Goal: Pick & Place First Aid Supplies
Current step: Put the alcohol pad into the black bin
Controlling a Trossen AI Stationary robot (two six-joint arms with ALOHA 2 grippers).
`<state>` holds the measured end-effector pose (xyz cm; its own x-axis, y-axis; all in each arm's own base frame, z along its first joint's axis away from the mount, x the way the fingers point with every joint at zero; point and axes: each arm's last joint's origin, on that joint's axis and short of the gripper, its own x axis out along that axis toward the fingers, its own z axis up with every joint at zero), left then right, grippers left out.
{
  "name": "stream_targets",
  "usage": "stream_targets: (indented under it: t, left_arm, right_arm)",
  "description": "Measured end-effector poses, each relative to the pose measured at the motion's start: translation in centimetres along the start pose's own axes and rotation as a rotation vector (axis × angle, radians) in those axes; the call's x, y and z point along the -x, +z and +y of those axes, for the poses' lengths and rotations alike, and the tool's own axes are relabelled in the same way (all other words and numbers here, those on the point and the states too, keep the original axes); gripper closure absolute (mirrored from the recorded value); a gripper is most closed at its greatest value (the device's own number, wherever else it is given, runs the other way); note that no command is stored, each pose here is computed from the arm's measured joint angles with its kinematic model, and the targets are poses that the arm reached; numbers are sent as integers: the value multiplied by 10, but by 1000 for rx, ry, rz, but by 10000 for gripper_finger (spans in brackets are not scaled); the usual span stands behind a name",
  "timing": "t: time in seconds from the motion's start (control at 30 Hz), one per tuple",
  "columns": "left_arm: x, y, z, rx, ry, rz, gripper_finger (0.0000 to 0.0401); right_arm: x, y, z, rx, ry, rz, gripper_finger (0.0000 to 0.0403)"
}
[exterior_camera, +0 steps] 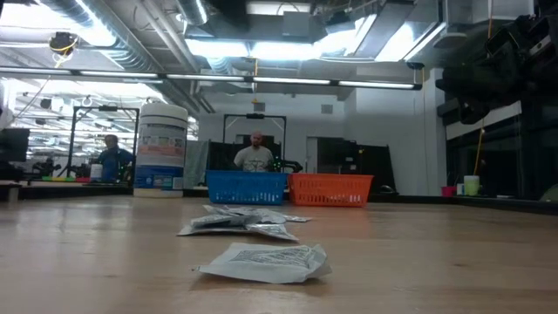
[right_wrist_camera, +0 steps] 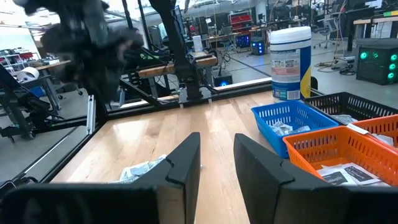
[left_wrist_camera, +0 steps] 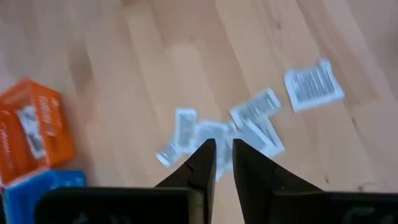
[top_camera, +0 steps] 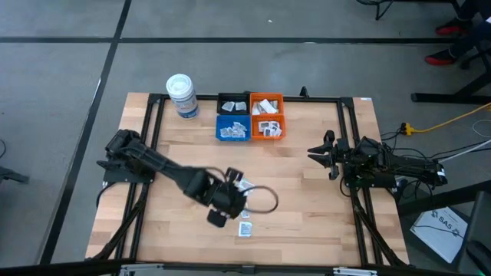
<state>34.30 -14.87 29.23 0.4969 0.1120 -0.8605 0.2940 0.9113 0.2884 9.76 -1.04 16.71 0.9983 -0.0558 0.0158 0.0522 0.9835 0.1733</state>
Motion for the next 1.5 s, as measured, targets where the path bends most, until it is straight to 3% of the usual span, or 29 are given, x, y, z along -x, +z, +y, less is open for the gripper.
stream_targets:
  t: [0.23,0.47,0.63,1.03,1.5]
  left_arm:
    - [-35,-27,-46,-70,-44,2,354]
    - [-66,-50,-64,-104,-105,-39,345]
    - [-78,-61,-63,-86,-115,-35,318]
    - [-113,-59,-42,259,-44,-23,216]
    - [-130,-60,-44,297,-47,0,208]
  right_arm:
    - [0,0,0,0,1,0,303]
    - [0,0,0,0,1,0,303]
    - [0,0,0,0,1,0,303]
    - [0,0,0,0,0,0,303]
    - [0,0,0,0,0,0,303]
